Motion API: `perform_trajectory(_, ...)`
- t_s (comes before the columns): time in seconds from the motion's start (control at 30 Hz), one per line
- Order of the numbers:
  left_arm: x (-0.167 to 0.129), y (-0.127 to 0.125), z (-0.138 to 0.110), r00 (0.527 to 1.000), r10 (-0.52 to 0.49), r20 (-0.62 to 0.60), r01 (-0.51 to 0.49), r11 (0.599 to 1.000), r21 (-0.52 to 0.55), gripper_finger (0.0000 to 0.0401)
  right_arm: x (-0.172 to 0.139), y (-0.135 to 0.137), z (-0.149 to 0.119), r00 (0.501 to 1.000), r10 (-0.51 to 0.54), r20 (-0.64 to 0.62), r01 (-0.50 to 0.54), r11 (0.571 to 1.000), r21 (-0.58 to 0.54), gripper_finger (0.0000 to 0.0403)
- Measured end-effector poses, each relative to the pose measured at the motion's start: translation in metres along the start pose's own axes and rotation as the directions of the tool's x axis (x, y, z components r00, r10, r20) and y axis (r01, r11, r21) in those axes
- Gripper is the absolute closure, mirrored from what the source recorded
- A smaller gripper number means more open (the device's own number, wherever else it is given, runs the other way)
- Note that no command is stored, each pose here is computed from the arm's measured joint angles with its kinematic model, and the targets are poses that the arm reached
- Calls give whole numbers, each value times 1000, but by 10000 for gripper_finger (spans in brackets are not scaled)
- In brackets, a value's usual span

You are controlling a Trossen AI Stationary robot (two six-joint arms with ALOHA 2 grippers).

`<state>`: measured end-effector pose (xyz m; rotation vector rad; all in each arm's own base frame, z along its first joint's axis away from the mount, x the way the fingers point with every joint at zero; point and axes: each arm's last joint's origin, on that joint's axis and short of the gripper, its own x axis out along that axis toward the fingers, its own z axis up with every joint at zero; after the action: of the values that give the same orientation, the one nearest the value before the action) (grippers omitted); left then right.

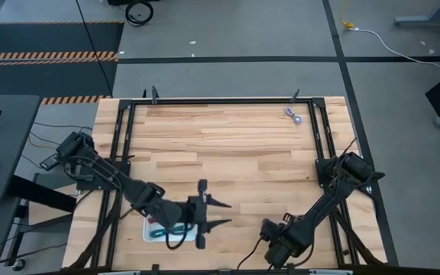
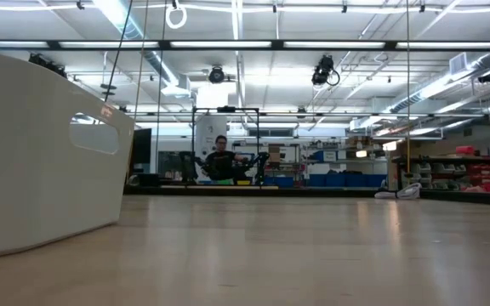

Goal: Pick and place USB-C Cables
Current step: Put the blue charger cable into the white bin

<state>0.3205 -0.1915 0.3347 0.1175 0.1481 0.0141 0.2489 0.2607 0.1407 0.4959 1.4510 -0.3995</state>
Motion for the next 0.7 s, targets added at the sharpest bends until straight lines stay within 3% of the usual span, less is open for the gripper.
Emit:
perform_trajectory(0.4,5,-10,-9,1000,-4,-14,2,992,-128,229,0,2,2,999,14,33,-15,1000,26,254)
perform_trajectory(0.5,6,-12,-11,1000,-8,-18,6,989,-148,229,0,1,3,999,10,49,-11,1000,4,283)
perform_trajectory(0.7,6,-17,-14,1000,3,-26,-7,990,-139,230,0,1,4,994,-5,106,17,993,-114,390)
